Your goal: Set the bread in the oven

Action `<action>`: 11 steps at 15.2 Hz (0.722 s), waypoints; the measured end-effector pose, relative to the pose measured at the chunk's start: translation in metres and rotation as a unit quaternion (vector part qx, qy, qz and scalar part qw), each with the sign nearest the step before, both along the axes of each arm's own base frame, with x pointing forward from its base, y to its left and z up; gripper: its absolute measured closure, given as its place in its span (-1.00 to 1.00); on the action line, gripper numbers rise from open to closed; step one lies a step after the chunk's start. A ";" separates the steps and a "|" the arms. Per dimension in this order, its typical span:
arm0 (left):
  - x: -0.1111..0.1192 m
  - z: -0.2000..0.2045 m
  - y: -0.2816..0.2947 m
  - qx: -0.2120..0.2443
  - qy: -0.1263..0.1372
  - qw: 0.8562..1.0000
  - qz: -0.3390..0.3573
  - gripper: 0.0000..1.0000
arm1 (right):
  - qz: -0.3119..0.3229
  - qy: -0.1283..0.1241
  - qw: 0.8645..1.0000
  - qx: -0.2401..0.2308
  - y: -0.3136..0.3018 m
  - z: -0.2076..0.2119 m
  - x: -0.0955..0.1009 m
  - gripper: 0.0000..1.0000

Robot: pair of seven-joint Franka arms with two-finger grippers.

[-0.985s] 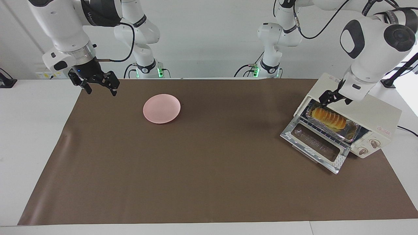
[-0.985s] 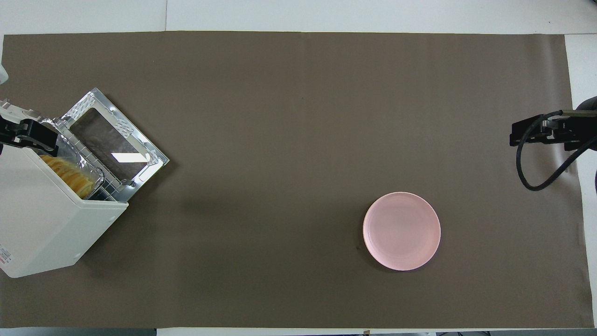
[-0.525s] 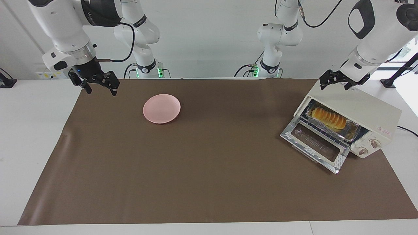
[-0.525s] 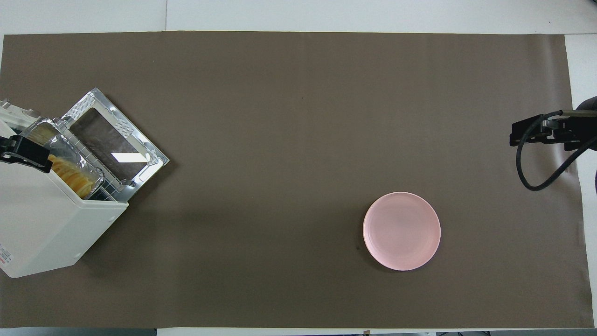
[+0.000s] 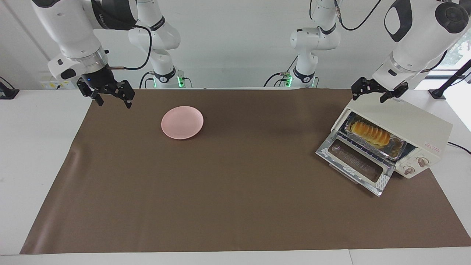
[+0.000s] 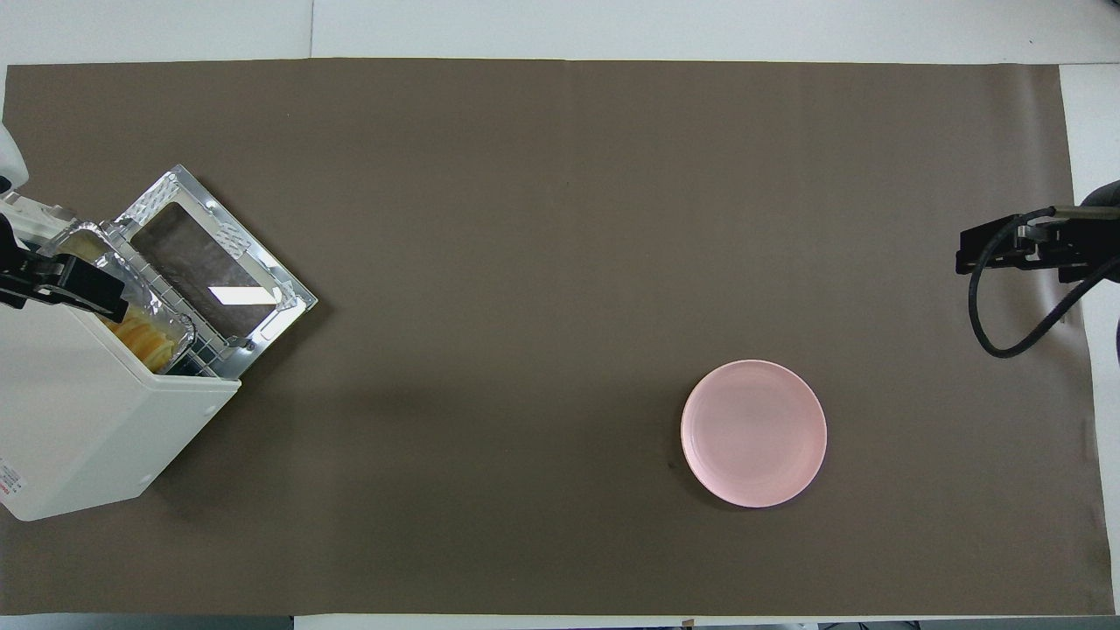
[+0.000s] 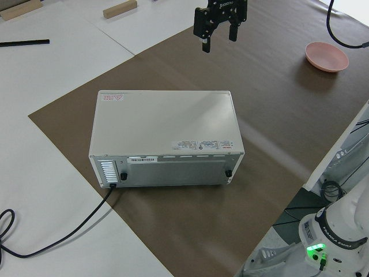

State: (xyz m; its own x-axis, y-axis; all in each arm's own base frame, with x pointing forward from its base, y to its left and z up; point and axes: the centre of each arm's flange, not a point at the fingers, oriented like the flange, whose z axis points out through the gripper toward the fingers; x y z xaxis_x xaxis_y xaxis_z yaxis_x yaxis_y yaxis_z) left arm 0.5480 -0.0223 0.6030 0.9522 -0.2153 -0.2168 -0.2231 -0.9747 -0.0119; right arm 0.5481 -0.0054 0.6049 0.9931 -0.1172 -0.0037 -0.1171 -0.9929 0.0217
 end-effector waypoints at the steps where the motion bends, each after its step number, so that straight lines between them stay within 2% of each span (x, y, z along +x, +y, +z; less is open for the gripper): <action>1: -0.004 0.004 0.001 0.000 0.002 1.000 0.001 -1.00 | 0.000 0.000 1.000 0.000 0.000 0.000 0.000 -1.00; 4: -0.022 0.016 0.002 -0.002 -0.001 1.000 0.001 -1.00 | 0.000 0.000 1.000 0.000 0.000 0.000 0.000 -1.00; 7: -0.041 0.010 0.003 -0.003 -0.003 1.000 0.001 -1.00 | 0.000 0.000 1.000 0.000 0.000 0.000 0.000 -1.00; 9: -0.040 0.005 0.003 -0.004 -0.022 1.000 0.004 -1.00 | 0.000 0.000 1.000 0.000 0.000 0.000 0.000 -1.00; 11: -0.035 0.003 0.001 -0.004 -0.030 1.000 0.003 -1.00 | 0.000 0.000 1.000 0.000 0.000 0.000 0.000 -1.00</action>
